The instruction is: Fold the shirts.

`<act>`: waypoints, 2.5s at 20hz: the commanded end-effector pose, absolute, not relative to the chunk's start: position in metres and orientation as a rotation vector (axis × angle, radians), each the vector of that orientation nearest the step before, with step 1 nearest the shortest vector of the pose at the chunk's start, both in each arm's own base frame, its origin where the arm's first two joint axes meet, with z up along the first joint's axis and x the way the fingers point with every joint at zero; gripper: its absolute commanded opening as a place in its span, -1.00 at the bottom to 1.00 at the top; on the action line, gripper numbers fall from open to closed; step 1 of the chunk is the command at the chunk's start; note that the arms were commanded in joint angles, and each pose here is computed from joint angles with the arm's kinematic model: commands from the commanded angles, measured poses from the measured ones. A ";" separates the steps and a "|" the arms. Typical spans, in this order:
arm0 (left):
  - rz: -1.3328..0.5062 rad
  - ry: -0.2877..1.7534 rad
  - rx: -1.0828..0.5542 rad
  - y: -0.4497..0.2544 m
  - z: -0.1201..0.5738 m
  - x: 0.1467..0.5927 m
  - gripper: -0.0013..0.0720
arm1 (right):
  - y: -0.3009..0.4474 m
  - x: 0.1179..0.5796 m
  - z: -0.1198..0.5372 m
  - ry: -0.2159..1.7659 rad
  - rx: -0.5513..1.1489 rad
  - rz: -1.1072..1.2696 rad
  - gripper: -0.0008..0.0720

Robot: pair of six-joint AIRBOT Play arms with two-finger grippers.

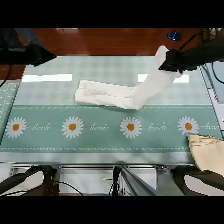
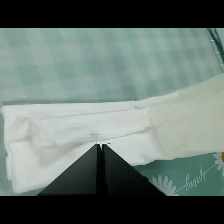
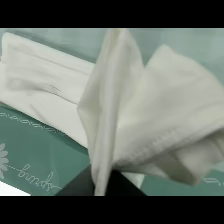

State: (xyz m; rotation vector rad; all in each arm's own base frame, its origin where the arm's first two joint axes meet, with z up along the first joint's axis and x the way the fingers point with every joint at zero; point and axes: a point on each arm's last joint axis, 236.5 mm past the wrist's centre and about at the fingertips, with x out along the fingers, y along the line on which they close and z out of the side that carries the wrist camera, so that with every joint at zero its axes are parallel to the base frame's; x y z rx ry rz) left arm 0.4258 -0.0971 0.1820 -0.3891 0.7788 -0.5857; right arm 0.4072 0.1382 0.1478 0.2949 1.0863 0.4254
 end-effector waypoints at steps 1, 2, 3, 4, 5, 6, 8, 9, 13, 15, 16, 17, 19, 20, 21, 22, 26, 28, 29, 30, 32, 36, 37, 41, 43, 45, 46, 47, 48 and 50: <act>-0.560 0.794 -0.336 -0.070 0.190 0.403 -0.89 | 0.175 0.419 0.132 1.089 0.307 0.427 -0.93; -0.581 0.806 -0.314 -0.071 0.190 0.396 -0.89 | 0.189 0.421 0.126 1.093 0.315 0.437 -0.93; -0.591 0.822 -0.308 -0.070 0.190 0.390 -0.89 | 0.202 0.424 0.121 1.090 0.319 0.448 -0.93; -0.601 0.836 -0.305 -0.071 0.190 0.384 -0.89 | 0.217 0.428 0.116 1.082 0.331 0.456 -0.93; -0.615 0.845 -0.293 -0.071 0.191 0.377 -0.89 | 0.230 0.432 0.112 1.071 0.341 0.463 -0.93; -0.628 0.851 -0.280 -0.073 0.192 0.372 -0.89 | 0.244 0.435 0.107 1.064 0.352 0.471 -0.93; -0.647 0.858 -0.265 -0.076 0.195 0.363 -0.89 | 0.271 0.437 0.091 1.071 0.366 0.485 -0.93; -0.652 0.859 -0.261 -0.077 0.197 0.360 -0.89 | 0.283 0.436 0.082 1.083 0.369 0.491 -0.93; -0.655 0.845 -0.249 -0.079 0.203 0.354 -0.89 | 0.330 0.430 0.039 1.131 0.373 0.510 -0.93; -0.665 0.858 -0.247 -0.080 0.202 0.351 -0.89 | 0.351 0.429 0.022 1.131 0.385 0.514 -0.93; -0.668 0.861 -0.246 -0.081 0.202 0.350 -0.89 | 0.362 0.430 0.015 1.126 0.396 0.515 -0.93; -0.669 0.861 -0.246 -0.081 0.202 0.350 -0.89 | 0.370 0.431 0.009 1.120 0.414 0.515 -0.93; -0.670 0.861 -0.245 -0.082 0.202 0.349 -0.89 | 0.387 0.433 0.003 1.107 0.470 0.520 -0.93; -0.670 0.861 -0.245 -0.082 0.202 0.350 -0.89 | 0.395 0.435 0.003 1.094 0.509 0.525 -0.93; -0.670 0.861 -0.245 -0.082 0.202 0.350 -0.89 | 0.402 0.439 0.005 1.074 0.552 0.529 -0.90; -0.670 0.862 -0.246 -0.082 0.202 0.350 -0.89 | 0.409 0.446 0.012 1.040 0.612 0.532 -0.60; -0.669 0.888 -0.267 -0.082 0.190 0.348 -0.89 | 0.430 0.469 0.061 0.894 0.855 0.567 0.45; -0.669 0.926 -0.296 -0.082 0.173 0.346 -0.89 | 0.438 0.467 0.089 0.840 0.845 0.656 0.56; -0.671 0.944 -0.304 -0.083 0.164 0.344 -0.89 | 0.435 0.466 0.104 0.810 0.817 0.690 0.55; -0.675 0.955 -0.306 -0.083 0.155 0.343 -0.89 | 0.428 0.465 0.119 0.780 0.775 0.718 0.55; -0.666 0.977 -0.331 -0.083 0.141 0.342 -0.88 | 0.401 0.465 0.144 0.754 0.692 0.742 0.55; -0.652 0.986 -0.349 -0.081 0.132 0.348 -0.88 | 0.279 0.462 0.138 0.898 0.431 0.582 0.54; -0.650 0.984 -0.350 -0.080 0.131 0.349 -0.88 | 0.231 0.457 0.120 0.991 0.349 0.463 0.53; -0.665 0.964 -0.311 -0.079 0.131 0.350 -0.66 | 0.063 0.394 0.047 1.415 0.039 0.061 0.30; -0.663 0.967 -0.294 -0.078 0.129 0.350 -0.01 | 0.063 0.370 0.017 1.524 0.114 0.095 0.45; -0.625 1.003 -0.246 -0.067 0.118 0.348 0.18 | 0.090 0.362 -0.011 1.547 0.268 0.168 0.71; -0.590 1.035 -0.203 -0.057 0.109 0.345 0.18 | 0.103 0.364 -0.021 1.527 0.341 0.189 0.71; -0.557 1.064 -0.166 -0.047 0.101 0.343 0.18 | 0.118 0.369 -0.030 1.492 0.430 0.208 0.71; -0.537 1.083 -0.140 -0.040 0.096 0.341 0.18 | 0.131 0.377 -0.035 1.447 0.528 0.220 0.72; -0.530 1.088 -0.132 -0.038 0.095 0.341 0.18 | 0.149 0.392 -0.041 1.367 0.684 0.221 0.72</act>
